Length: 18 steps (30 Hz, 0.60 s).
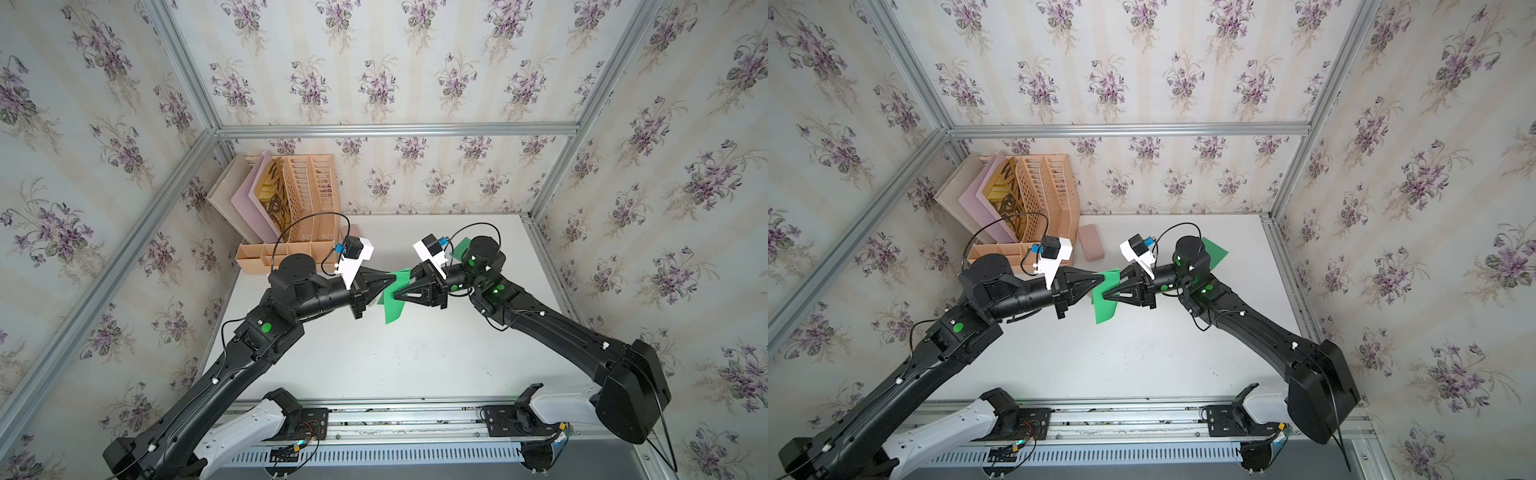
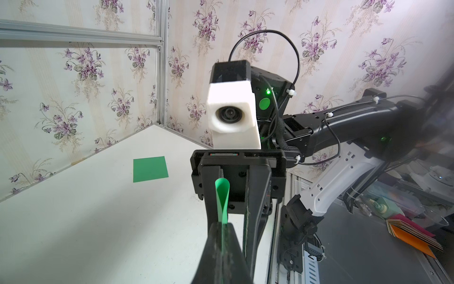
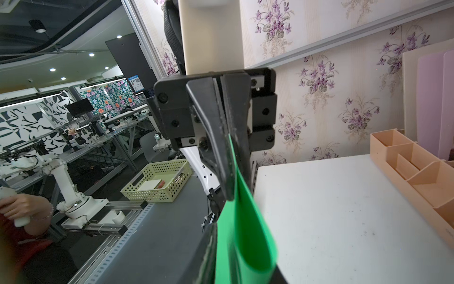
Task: Fold the square paper along the opposite sides
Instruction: Fold the paper, then smooth out the paper.
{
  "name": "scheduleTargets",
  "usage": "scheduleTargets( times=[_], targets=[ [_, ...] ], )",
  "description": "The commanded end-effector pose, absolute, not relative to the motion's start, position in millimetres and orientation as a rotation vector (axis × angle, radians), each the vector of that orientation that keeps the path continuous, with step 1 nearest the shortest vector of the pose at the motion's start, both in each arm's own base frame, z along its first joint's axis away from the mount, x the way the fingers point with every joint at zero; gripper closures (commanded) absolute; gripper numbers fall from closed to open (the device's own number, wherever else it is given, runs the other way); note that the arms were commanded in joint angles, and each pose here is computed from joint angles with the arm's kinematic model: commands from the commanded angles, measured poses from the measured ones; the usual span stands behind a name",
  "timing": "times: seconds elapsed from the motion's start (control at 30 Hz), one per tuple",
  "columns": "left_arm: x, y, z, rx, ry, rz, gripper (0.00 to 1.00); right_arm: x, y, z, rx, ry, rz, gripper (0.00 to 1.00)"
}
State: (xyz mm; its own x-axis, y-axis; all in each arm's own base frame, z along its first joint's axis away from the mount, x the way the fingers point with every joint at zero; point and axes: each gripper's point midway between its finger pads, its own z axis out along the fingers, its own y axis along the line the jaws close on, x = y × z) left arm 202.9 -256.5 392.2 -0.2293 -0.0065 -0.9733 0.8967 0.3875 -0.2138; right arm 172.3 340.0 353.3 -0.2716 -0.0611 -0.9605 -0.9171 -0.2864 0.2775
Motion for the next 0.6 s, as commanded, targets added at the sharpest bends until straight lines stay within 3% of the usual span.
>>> scheduleTargets(
  times=[0.0, 0.57],
  targets=[
    [198.5, -257.5, 399.9, 0.838, 1.524, -1.061, 1.00, 170.5, 338.8, 361.9, -1.322, 1.232, 1.600, 0.73],
    [190.7, -256.7, 392.9, 0.877, 1.545, -1.069, 1.00, 170.4, 337.0, 370.7, -1.359, 1.213, 1.515, 0.84]
  ],
)
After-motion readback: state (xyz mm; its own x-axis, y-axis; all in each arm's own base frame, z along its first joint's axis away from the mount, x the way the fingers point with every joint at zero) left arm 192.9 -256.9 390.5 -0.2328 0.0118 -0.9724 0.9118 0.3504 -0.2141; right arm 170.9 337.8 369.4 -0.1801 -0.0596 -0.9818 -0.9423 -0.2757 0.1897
